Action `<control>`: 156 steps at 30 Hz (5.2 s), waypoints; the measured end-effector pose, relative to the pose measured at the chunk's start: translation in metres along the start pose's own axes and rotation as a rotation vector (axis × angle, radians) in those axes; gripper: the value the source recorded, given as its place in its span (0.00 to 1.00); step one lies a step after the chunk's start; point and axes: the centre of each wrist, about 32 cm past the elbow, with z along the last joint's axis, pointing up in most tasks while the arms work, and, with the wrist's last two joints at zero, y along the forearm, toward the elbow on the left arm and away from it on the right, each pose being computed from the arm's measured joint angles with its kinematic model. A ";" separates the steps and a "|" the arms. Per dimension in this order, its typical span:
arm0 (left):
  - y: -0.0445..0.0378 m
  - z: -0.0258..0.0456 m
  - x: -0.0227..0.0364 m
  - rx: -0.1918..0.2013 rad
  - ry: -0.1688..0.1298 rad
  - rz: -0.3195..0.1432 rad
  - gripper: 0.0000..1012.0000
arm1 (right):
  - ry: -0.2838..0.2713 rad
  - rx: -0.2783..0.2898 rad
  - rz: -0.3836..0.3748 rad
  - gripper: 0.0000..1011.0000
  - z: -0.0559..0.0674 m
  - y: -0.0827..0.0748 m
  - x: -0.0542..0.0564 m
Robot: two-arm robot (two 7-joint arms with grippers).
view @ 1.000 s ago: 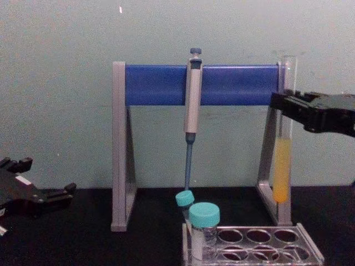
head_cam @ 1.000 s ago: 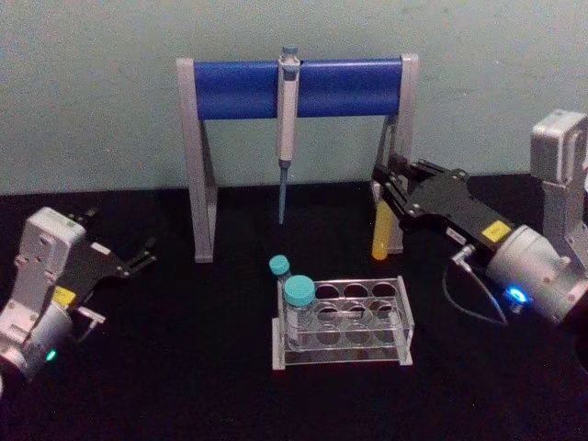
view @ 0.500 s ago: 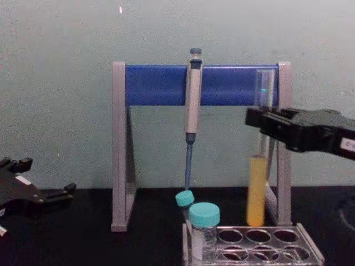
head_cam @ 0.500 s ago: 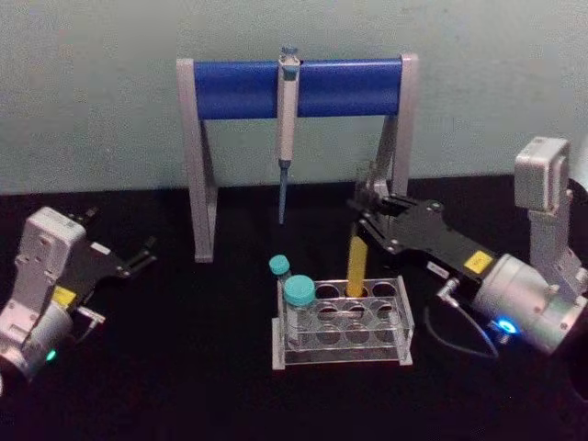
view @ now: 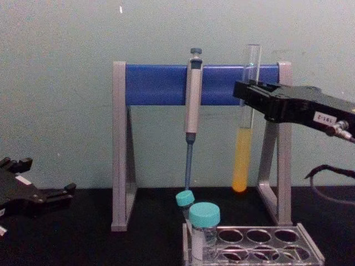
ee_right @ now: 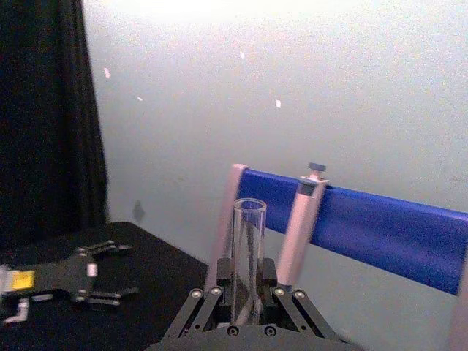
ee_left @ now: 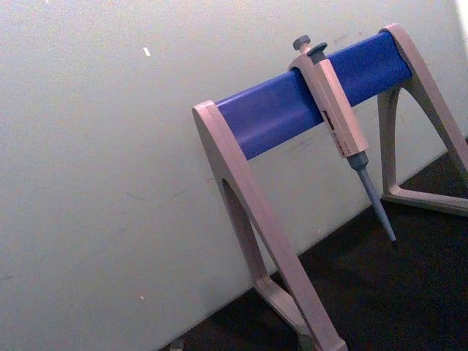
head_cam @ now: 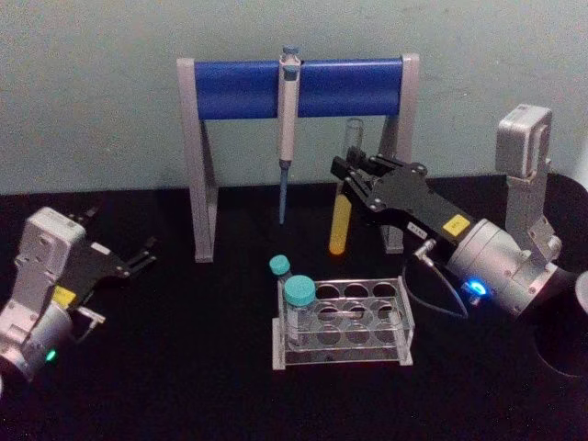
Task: Pick up the test tube from the test tube rack, shake it, then place it back into the test tube rack.
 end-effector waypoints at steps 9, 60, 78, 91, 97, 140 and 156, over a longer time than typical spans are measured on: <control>0.0000 0.0000 0.0000 0.000 0.000 0.000 0.99 | -0.026 -0.010 -0.044 0.23 -0.001 -0.002 0.006; 0.0000 0.0000 0.0000 0.000 0.000 0.000 0.99 | -0.015 0.011 -0.050 0.23 -0.001 -0.002 0.007; 0.0000 0.0000 0.0000 0.000 0.000 0.000 0.99 | -0.019 0.004 -0.045 0.23 0.003 -0.005 0.007; 0.0000 0.0000 0.0000 0.000 0.000 0.000 0.99 | 0.005 -0.011 0.030 0.23 0.008 -0.025 -0.005; 0.0000 0.0000 0.0000 0.000 0.000 0.000 0.99 | 0.011 -0.027 0.080 0.23 0.002 -0.036 -0.013; 0.0000 0.0000 0.0000 0.000 0.000 0.000 0.99 | 0.037 -0.074 0.124 0.23 -0.040 -0.025 -0.015; 0.0000 0.0000 0.0000 0.000 0.000 0.000 0.99 | 0.041 -0.114 0.114 0.23 -0.057 -0.024 -0.018</control>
